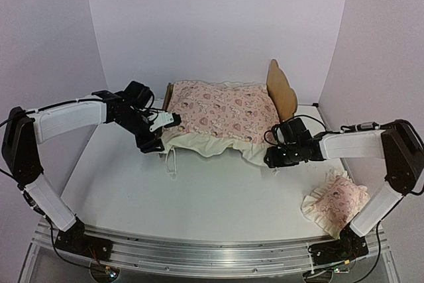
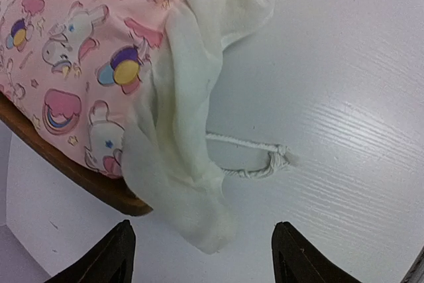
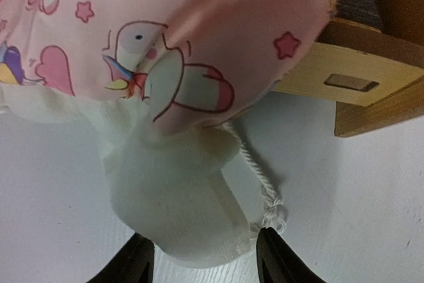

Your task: Set up the pet bed

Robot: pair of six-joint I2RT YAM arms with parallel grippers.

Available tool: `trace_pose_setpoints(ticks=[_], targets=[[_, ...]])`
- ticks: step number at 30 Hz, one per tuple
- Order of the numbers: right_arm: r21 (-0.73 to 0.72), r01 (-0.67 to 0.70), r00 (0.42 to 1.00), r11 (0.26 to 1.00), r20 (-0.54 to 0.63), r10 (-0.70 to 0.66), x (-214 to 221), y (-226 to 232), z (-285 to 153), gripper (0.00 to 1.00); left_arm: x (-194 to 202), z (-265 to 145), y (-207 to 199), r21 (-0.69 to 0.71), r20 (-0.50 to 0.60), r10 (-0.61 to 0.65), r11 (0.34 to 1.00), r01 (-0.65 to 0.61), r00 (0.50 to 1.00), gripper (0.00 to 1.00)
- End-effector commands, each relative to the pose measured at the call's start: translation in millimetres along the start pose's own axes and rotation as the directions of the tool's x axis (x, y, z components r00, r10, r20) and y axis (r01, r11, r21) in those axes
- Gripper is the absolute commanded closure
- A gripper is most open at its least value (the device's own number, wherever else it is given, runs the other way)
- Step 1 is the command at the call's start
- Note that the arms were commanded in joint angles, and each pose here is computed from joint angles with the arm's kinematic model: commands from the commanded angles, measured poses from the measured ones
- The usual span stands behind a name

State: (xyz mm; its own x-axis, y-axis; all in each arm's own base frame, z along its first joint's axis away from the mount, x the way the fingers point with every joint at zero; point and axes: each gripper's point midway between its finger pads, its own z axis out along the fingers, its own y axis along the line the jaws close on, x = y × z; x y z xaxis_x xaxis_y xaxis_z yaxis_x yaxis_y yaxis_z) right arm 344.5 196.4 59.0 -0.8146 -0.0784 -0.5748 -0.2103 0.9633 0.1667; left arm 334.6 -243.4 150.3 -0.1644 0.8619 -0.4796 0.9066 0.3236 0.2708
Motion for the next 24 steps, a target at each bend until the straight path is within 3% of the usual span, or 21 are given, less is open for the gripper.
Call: trace_pose_setpoints(ticks=[1, 3, 6, 15, 23, 24], targets=[[0.074, -0.036, 0.994, 0.997, 0.103, 0.028, -27.7, -8.5, 12.1, 0.7, 12.6, 9.3, 12.5, -0.161, -0.029, 0.051, 0.985, -0.055, 0.998, 0.31], [0.108, -0.05, 0.993, 0.993, 0.112, 0.038, -28.0, -15.9, 12.0, 0.85, 15.0, 17.5, 13.0, -0.171, -0.027, 0.055, 0.983, -0.059, 0.998, 0.34], [0.133, -0.069, 0.989, 0.989, 0.136, 0.051, -30.6, -24.1, 2.1, 0.97, 19.6, 31.0, 14.9, -0.195, -0.029, 0.078, 0.977, -0.082, 0.997, 0.44], [0.21, -0.08, 0.989, 0.974, 0.136, 0.052, -24.7, -60.2, -33.8, 1.0, 23.2, 43.9, 27.1, -0.267, -0.004, 0.145, 0.953, -0.141, 0.989, 0.99], [0.186, -0.104, 0.994, 0.977, 0.045, 0.097, -8.5, -73.1, -39.6, 1.0, 26.1, 41.6, 6.7, -0.169, 0.021, 0.162, 0.973, -0.156, 0.987, 1.0], [0.159, -0.111, 0.994, 0.981, 0.008, 0.111, -2.3, -69.7, -38.7, 0.96, 26.2, 41.5, 3.6, -0.157, 0.028, 0.164, 0.975, -0.158, 0.986, 1.0]])
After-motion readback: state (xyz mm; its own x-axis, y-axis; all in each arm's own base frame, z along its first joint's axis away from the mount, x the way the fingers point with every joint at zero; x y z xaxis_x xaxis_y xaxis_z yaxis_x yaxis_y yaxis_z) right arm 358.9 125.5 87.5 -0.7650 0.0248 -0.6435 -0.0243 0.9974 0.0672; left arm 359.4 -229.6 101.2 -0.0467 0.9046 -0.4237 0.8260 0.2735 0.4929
